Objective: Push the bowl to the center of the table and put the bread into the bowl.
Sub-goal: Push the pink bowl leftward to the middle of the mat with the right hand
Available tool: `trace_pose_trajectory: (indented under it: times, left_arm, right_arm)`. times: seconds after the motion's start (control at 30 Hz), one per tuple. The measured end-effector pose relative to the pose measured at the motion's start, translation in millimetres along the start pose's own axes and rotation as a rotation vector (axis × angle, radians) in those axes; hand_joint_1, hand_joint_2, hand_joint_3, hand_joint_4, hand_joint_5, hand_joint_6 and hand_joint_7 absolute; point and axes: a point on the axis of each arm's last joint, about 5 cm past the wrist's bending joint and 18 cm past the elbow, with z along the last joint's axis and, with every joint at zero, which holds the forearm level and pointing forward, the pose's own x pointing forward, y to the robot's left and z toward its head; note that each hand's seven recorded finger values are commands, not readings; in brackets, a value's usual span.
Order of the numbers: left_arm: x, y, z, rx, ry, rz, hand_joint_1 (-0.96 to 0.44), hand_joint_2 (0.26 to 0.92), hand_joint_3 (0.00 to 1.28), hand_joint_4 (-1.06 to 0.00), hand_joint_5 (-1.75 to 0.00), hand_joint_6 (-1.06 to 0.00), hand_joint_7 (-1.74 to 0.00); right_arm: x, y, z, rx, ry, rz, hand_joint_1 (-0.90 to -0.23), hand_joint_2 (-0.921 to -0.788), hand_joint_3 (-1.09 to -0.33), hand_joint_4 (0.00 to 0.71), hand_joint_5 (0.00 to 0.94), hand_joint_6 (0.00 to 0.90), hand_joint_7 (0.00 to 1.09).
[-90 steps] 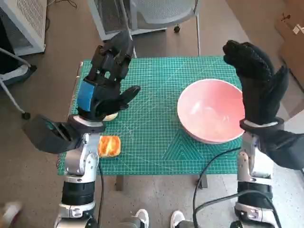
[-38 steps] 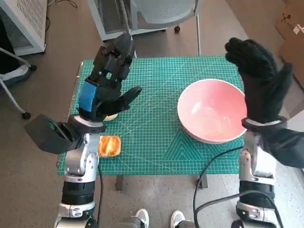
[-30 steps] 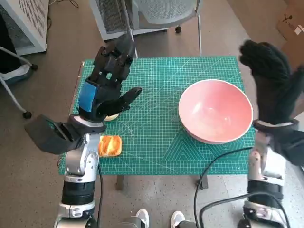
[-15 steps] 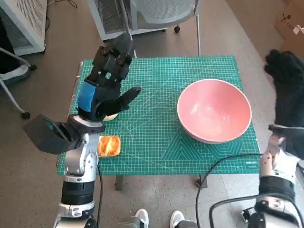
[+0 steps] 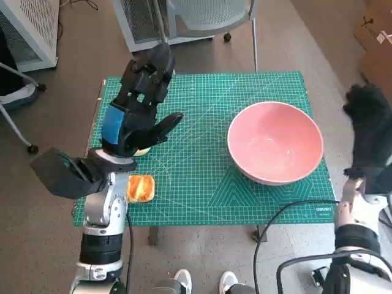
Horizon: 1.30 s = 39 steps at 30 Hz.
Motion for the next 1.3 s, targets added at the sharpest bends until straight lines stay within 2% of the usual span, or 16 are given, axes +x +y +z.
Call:
trace_pose_trajectory:
  times: [0.2,0.47,0.67,0.97,1.3]
  left_arm:
    - [-0.1,0.1,0.0,-0.002,-0.001,0.0,-0.23,0.831,0.35,-0.08,0.0,0.0,-0.58]
    - [-0.3,0.3,0.0,-0.003,0.001,-0.001,-0.23,0.832,0.36,-0.08,0.0,0.0,-0.58]
    - [-1.1,0.8,-0.3,-0.002,0.006,0.0,-0.23,0.831,0.36,-0.08,0.0,0.0,-0.57]
    - [-6.1,1.8,-0.6,0.001,0.021,0.007,-0.23,0.829,0.37,-0.08,0.0,0.0,-0.57]
    - [-10.5,2.1,2.0,0.01,0.021,0.02,-0.23,0.826,0.38,-0.08,0.0,0.0,-0.56]
  right_arm:
    - [-3.7,10.6,-12.9,0.034,0.111,-0.003,-0.499,-0.921,-0.7,0.323,0.013,0.422,0.01]
    - [-10.6,30.9,-30.5,0.041,0.273,0.03,-0.496,-0.921,-0.729,0.338,0.013,0.417,0.01]
    - [-13.9,46.6,-38.5,0.082,0.341,0.06,-0.492,-0.921,-0.738,0.31,0.002,0.405,0.0]
    - [-10.9,69.9,-40.2,0.195,0.374,0.09,-0.499,-0.921,-0.734,0.287,0.0,0.406,0.0]
    - [-4.9,89.6,-36.2,0.253,0.368,0.126,-0.495,-0.921,-0.755,0.284,0.003,0.398,0.01]
